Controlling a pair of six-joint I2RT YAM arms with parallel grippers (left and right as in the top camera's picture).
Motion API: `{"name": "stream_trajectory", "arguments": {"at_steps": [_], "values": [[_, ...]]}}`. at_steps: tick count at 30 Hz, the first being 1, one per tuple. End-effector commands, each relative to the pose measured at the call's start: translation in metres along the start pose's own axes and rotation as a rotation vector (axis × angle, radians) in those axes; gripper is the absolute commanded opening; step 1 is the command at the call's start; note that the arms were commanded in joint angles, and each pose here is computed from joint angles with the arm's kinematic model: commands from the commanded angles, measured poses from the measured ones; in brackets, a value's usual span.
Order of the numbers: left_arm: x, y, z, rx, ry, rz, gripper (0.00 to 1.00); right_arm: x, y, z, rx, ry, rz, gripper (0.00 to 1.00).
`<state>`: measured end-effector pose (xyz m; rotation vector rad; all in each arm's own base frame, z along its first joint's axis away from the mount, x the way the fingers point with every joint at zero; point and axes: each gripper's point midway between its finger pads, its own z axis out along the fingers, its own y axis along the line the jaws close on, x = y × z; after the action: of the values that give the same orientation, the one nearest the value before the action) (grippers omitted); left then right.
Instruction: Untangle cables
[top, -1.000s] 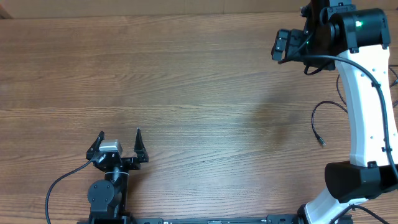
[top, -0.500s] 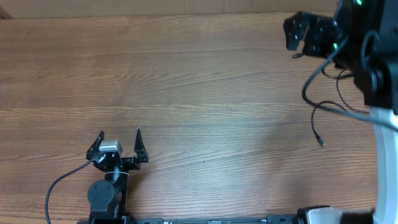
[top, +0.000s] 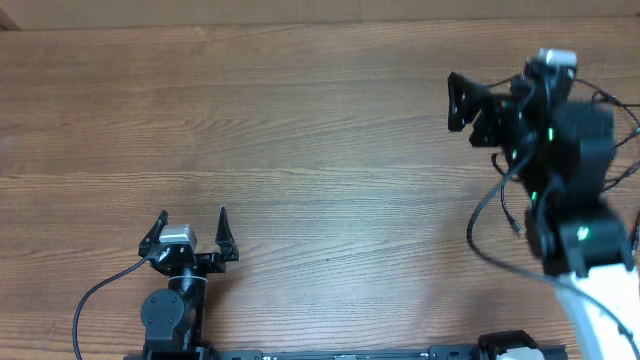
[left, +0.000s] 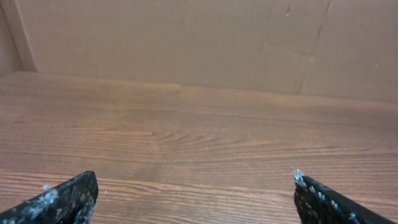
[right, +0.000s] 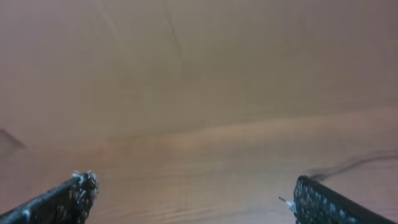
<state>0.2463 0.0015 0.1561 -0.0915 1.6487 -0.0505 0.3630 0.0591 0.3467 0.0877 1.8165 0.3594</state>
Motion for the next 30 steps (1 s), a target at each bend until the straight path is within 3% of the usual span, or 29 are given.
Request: {"name": "stream_trajectory", "arguments": {"at_steps": [1, 11, 19, 30], "values": [[0.0, 0.0, 0.0, 0.004, -0.005, 0.029, 1.0, 0.013, 0.001, -0.012, -0.039, -0.083, -0.007, 1.0], [0.0, 0.0, 0.0, 0.004, -0.005, 0.029, 1.0, 0.067, -0.006, -0.027, -0.156, -0.317, -0.036, 1.0], [0.0, 0.0, 0.0, 0.004, -0.006, 0.029, 1.0, 0.099, -0.013, -0.073, -0.222, -0.578, -0.063, 1.0], [0.0, 0.0, 0.0, 0.004, -0.005, 0.029, 1.0, 0.12, -0.026, -0.066, -0.165, -0.485, -0.048, 1.0]]}}
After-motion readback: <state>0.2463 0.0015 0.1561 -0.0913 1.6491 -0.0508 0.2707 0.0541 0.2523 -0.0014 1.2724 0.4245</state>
